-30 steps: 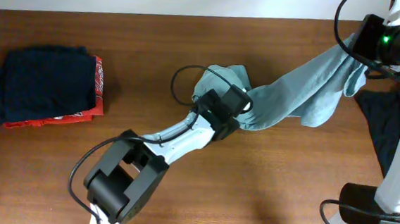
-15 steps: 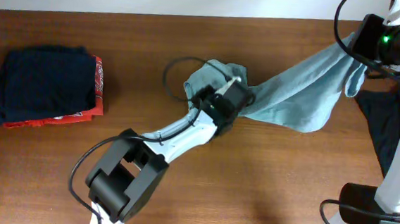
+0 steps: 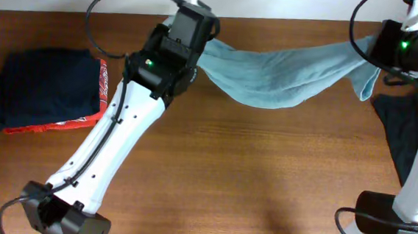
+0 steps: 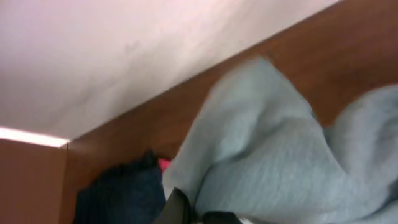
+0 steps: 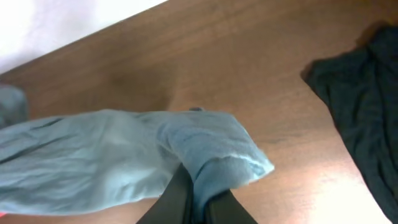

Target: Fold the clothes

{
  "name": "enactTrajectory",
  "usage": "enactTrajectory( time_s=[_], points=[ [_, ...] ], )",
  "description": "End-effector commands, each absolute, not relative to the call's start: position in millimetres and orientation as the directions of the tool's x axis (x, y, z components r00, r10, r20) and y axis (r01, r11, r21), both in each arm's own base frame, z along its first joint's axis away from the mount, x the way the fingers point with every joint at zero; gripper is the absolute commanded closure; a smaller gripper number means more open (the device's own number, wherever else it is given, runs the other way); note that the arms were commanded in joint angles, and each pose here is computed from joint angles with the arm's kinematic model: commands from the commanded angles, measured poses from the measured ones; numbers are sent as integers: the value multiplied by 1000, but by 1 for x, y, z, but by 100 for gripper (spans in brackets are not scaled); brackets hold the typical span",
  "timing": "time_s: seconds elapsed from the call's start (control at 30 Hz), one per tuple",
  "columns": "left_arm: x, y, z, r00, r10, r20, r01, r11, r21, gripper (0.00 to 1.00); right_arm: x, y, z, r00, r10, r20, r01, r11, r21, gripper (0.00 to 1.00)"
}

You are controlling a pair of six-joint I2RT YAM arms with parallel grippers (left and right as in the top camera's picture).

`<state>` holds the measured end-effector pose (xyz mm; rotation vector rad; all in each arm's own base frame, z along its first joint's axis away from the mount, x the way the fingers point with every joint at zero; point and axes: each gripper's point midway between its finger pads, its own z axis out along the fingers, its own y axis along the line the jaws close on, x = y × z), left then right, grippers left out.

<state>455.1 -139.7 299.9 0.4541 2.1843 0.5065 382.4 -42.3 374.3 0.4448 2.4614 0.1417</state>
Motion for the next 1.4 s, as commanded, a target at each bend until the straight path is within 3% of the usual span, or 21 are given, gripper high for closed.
enactTrajectory(
  time_s=[0.0,0.4,0.47,0.6,0.63,0.83,1.07,1.2,1.37],
  points=[
    [450,-121,290,-652,405,-641,147,897,417,99,376,-62,372,-751,355,-557,309,934,178,96],
    [399,-130,241,-779,446,-440,369,894,253,90,372,-64,369,-772,325,-546,279,945,168,96],
    [392,-135,237,-786,452,-421,400,892,211,76,371,-64,369,-773,325,-545,279,945,168,96],
    [386,-136,234,-792,461,-401,417,887,196,29,371,-64,369,-775,318,-546,274,948,164,96],
    [386,-137,234,-791,460,-403,417,888,194,27,371,-64,369,-775,318,-546,274,948,164,96],
    [373,-158,227,-792,465,-395,480,875,68,26,371,-64,369,-776,318,-545,274,948,164,96],
    [354,-162,180,-809,511,-290,532,847,8,25,371,-64,369,-775,318,-546,274,948,164,96],
    [341,-178,154,-814,513,-273,556,824,-107,26,372,-64,369,-775,318,-546,273,948,164,96],
    [332,-215,135,-738,597,-314,657,741,-136,28,372,-64,369,-773,318,-549,273,948,164,96]
  ],
)
